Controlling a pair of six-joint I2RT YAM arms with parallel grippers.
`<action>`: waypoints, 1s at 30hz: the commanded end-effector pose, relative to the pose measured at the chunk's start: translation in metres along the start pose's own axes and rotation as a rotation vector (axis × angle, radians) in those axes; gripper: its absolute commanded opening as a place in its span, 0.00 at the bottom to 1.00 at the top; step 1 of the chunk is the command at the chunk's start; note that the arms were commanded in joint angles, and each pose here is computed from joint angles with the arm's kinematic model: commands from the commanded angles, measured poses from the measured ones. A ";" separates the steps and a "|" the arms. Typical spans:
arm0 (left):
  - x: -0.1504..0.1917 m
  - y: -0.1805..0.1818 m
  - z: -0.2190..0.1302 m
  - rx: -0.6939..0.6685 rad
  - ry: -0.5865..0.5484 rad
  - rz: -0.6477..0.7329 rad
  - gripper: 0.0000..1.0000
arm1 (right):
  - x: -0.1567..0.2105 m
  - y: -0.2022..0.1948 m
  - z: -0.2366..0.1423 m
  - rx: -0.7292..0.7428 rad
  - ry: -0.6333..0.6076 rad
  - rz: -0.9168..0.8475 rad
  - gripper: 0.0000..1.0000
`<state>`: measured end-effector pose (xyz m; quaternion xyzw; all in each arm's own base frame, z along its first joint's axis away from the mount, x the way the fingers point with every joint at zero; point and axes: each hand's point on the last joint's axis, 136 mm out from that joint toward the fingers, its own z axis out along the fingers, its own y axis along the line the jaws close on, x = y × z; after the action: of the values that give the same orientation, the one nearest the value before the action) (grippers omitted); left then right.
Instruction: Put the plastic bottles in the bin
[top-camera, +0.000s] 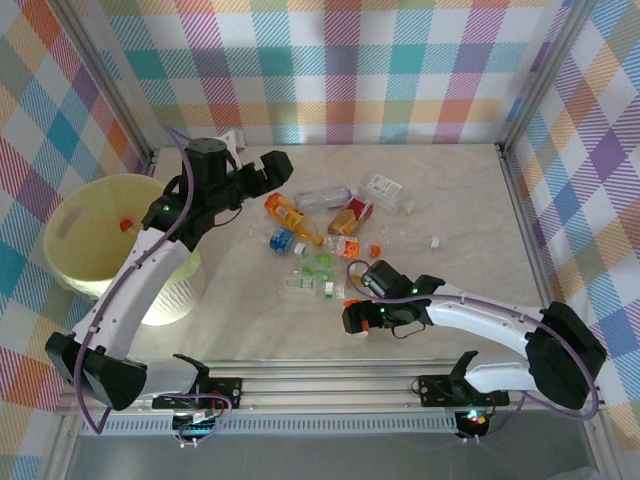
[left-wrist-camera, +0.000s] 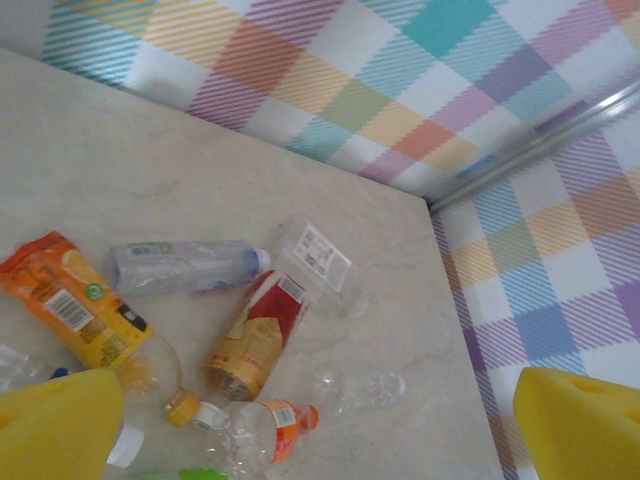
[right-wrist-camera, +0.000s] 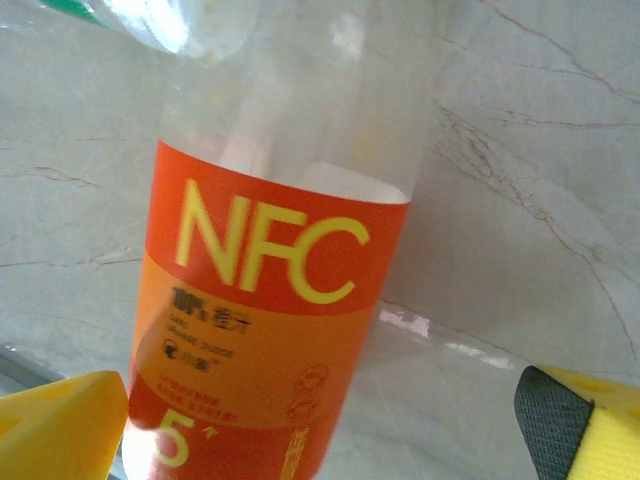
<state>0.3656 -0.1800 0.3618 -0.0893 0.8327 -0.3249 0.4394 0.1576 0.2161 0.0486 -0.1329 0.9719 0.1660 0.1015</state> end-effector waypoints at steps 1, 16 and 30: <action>-0.006 0.013 -0.003 -0.076 -0.052 -0.043 1.00 | 0.006 -0.005 0.006 0.034 0.034 -0.003 1.00; -0.007 0.001 0.005 -0.005 -0.081 -0.041 1.00 | 0.003 -0.014 0.021 0.082 -0.002 -0.086 0.74; 0.006 -0.017 0.023 0.047 -0.034 0.014 1.00 | -0.021 -0.037 -0.021 0.175 -0.239 -0.110 0.51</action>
<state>0.3769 -0.1927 0.3555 -0.1025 0.8203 -0.3329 0.4536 0.1779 0.1873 0.0560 -0.1477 0.9618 0.1069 0.2042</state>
